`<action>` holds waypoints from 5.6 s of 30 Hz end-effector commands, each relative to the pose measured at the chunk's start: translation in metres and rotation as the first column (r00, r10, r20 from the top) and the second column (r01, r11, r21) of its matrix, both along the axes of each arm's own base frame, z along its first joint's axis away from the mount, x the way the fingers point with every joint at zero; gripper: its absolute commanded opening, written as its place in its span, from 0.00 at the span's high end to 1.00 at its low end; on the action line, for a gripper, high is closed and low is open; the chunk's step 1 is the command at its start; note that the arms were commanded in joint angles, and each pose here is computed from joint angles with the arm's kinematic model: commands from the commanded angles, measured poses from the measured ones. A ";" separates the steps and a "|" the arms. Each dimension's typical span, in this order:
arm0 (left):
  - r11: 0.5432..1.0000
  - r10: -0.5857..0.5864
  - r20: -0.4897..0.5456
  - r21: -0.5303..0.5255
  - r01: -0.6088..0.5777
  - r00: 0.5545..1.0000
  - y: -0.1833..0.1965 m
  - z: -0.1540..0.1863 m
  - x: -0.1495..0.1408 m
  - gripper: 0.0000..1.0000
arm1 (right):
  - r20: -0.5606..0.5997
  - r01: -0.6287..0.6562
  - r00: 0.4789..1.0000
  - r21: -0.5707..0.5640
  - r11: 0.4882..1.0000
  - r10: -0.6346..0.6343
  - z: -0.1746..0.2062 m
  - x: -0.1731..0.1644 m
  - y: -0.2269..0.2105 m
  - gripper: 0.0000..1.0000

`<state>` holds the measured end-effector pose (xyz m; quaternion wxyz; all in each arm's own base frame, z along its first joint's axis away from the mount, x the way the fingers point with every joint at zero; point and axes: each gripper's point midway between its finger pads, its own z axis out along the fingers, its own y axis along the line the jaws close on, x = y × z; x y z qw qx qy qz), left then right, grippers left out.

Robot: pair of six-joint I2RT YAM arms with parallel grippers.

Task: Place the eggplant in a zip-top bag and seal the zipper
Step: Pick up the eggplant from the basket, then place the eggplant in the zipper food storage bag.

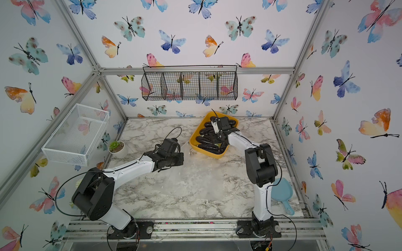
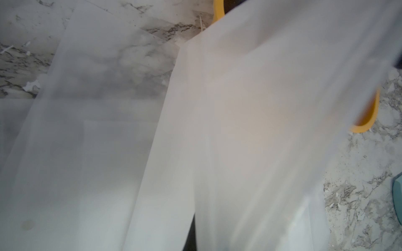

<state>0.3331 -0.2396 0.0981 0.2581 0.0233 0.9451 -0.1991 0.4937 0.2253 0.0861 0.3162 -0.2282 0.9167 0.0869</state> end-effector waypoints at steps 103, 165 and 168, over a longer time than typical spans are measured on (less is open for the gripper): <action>0.964 -0.243 -0.025 -0.117 0.238 0.970 -0.054 -0.003 -0.039 1.00 | -0.455 0.016 0.868 0.428 0.904 0.200 0.009 -0.265 0.067 0.81; 0.990 -0.139 -0.126 0.005 0.141 0.982 -0.029 0.018 -0.068 1.00 | -0.408 0.121 0.912 0.370 0.921 0.045 0.043 -0.265 0.121 0.81; 0.993 -0.109 -0.124 0.031 0.113 0.986 -0.025 0.016 -0.069 1.00 | -0.455 0.141 0.889 0.364 0.921 0.044 0.029 -0.267 0.128 0.82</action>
